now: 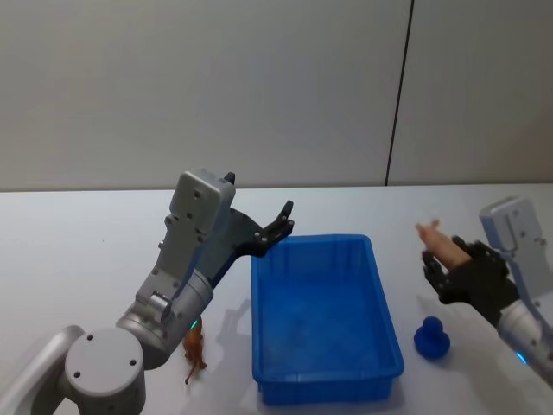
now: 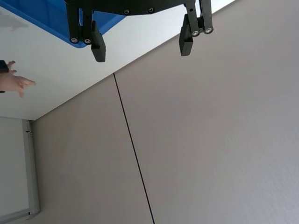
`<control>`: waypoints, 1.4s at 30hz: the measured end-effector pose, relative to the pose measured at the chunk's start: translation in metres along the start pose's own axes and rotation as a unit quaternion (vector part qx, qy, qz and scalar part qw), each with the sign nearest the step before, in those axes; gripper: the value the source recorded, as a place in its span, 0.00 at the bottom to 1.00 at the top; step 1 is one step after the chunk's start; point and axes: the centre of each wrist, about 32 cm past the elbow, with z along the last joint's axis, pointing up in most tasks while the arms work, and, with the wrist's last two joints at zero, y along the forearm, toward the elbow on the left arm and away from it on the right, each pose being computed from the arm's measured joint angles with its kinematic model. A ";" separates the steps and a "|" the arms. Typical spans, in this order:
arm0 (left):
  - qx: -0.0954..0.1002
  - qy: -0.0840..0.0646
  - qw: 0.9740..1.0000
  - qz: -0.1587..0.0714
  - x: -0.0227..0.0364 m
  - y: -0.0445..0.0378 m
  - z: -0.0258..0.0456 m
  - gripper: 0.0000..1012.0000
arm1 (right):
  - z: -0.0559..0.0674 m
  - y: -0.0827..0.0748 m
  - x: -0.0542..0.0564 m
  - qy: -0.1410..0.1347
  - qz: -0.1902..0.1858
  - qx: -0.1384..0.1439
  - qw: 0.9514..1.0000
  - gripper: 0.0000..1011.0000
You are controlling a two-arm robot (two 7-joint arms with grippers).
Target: Pick up the two dolls from the table and place them into the box.
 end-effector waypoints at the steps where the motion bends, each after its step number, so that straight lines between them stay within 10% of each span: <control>1: 0.000 0.000 1.000 0.000 0.0000 0.0000 0.0000 0.99 | 0.004 0.001 -0.001 -0.001 0.008 0.008 1.000 0.47; 17: 0.000 0.000 1.000 0.000 0.0000 0.0000 0.0000 0.99 | 0.037 0.021 -0.015 -0.003 0.120 0.044 0.992 0.47; 36: 0.000 0.000 1.000 0.000 0.0000 0.0000 0.0000 0.99 | 0.044 0.044 -0.031 0.006 0.184 -0.033 0.982 0.47; 42: 0.000 0.000 1.000 0.000 0.0000 0.0000 0.0000 0.99 | 0.044 0.047 -0.034 0.006 0.185 -0.047 0.982 0.64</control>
